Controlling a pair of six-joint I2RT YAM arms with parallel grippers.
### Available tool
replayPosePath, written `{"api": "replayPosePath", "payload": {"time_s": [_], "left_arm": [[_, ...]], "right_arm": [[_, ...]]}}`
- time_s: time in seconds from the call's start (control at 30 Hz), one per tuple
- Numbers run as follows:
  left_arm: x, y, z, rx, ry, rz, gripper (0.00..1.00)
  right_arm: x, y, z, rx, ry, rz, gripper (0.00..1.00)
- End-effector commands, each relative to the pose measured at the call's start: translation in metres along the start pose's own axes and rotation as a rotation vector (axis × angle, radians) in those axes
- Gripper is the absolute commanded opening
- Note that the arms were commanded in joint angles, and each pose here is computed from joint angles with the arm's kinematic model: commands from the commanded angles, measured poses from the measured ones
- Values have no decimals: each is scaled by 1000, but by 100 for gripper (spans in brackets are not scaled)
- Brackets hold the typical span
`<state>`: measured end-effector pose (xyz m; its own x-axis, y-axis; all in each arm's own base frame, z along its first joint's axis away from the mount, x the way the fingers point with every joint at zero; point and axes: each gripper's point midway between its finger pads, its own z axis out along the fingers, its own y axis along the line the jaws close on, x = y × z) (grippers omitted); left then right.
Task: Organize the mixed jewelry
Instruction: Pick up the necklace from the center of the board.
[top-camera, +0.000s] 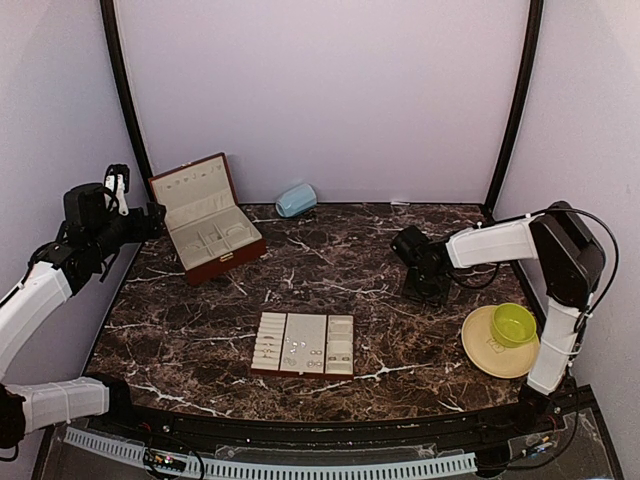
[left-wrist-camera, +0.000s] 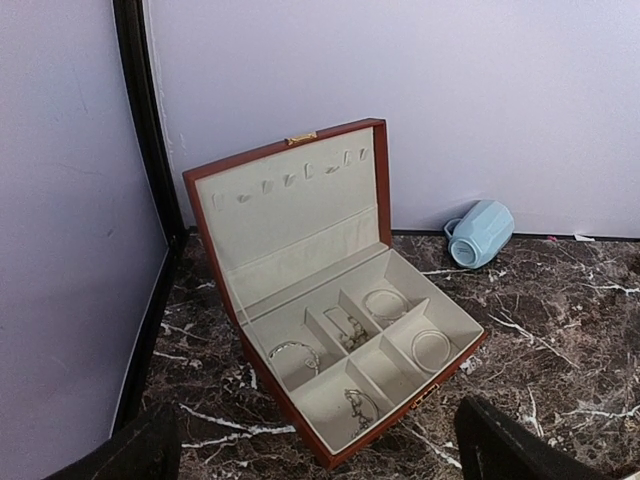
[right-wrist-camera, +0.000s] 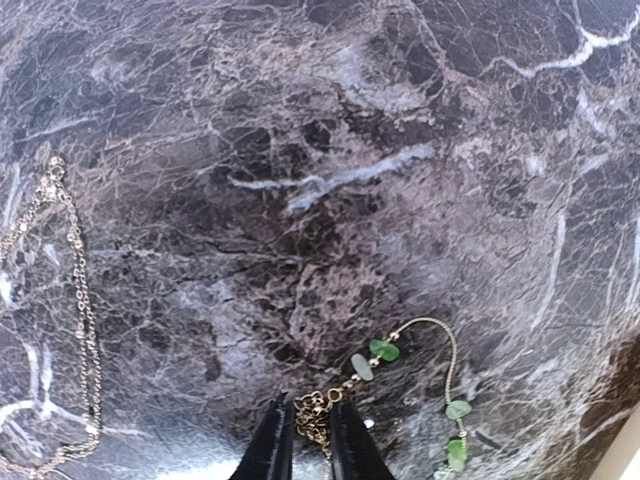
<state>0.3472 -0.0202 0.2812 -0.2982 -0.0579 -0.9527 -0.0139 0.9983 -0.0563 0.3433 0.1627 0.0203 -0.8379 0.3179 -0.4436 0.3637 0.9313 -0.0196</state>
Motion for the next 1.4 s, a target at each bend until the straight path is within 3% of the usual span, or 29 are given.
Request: {"api": "replayPosePath", "payload": {"time_s": [0.0, 0.17, 0.43, 0.6, 0.8, 0.97, 1.37], "left_arm": [[-1, 3, -5, -9, -16, 4, 98], [-3, 1, -7, 2, -26, -3, 98], [-3, -7, -6, 52, -28, -12, 96], [-10, -28, -17, 172, -30, 0, 93], [-10, -66, -35, 412, -38, -135, 87], [22, -95, -43, 556, -22, -225, 83], [54, -201, -55, 801, -81, -59, 82]], "right_arm": [[10, 2, 1, -18, 18, 11, 8], [7, 2, -3, -41, -1, 38, 0], [-5, 27, -16, -167, -20, 83, 0], [-15, 49, -35, -326, -49, 119, 0], [-26, 57, -51, -380, -85, 125, 0], [-43, 76, -74, -452, -120, 87, 0], [-68, 106, -158, -729, -219, -21, 0]]}}
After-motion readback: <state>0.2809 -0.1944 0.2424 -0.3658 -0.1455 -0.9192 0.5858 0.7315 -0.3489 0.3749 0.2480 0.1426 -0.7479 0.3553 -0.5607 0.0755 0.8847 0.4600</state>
